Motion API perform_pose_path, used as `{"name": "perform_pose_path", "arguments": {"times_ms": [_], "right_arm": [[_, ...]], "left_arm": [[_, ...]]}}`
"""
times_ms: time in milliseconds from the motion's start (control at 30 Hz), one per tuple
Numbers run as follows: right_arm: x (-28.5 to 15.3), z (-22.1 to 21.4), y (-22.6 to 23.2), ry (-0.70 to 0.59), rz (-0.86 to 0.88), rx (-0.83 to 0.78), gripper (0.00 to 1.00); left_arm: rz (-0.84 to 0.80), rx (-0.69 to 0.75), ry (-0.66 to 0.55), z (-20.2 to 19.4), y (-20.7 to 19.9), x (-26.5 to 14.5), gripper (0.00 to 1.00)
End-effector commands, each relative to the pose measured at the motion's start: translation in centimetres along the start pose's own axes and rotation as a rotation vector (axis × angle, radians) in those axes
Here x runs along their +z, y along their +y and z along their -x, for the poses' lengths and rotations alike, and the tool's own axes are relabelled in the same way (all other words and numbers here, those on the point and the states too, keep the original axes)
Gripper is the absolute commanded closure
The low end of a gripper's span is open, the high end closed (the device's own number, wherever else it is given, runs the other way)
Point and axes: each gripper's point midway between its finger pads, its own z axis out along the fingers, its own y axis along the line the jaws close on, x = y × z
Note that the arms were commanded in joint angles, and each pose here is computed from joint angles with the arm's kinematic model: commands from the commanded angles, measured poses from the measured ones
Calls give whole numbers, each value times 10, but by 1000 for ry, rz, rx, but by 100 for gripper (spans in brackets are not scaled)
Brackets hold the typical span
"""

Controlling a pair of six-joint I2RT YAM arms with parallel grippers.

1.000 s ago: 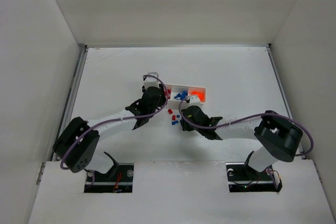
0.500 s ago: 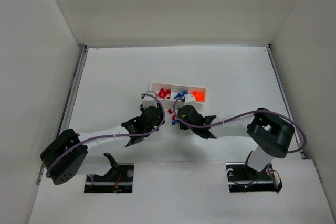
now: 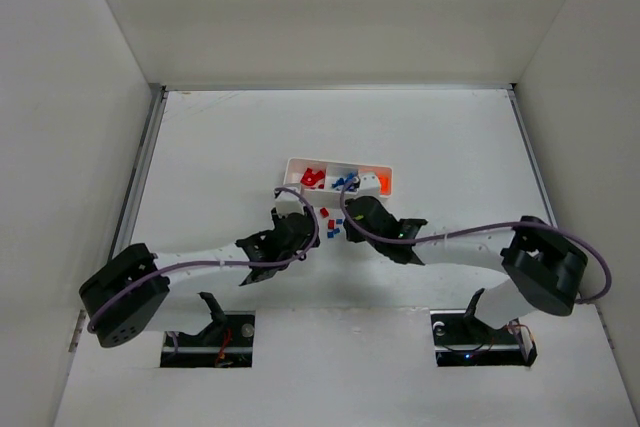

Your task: Sort the legos into containers by color

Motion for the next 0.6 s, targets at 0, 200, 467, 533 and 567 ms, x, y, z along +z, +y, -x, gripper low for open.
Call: {"name": "perform_pose_path", "arguments": {"times_ms": [0, 200, 467, 533, 567], "right_arm": [[-17, 34, 10, -83, 43, 15, 73], [-16, 85, 7, -166, 39, 28, 73], [22, 124, -3, -196, 2, 40, 70], [27, 125, -2, -187, 0, 36, 60], [28, 127, -1, -195, 0, 36, 55]], "left_arm": [[-21, -28, -37, 9, -12, 2, 55], [-40, -27, -35, 7, -24, 7, 55], [-57, -9, -52, 12, -42, 16, 56], [-51, -4, -50, 11, -43, 21, 57], [-50, -1, -47, 10, -44, 24, 57]]}}
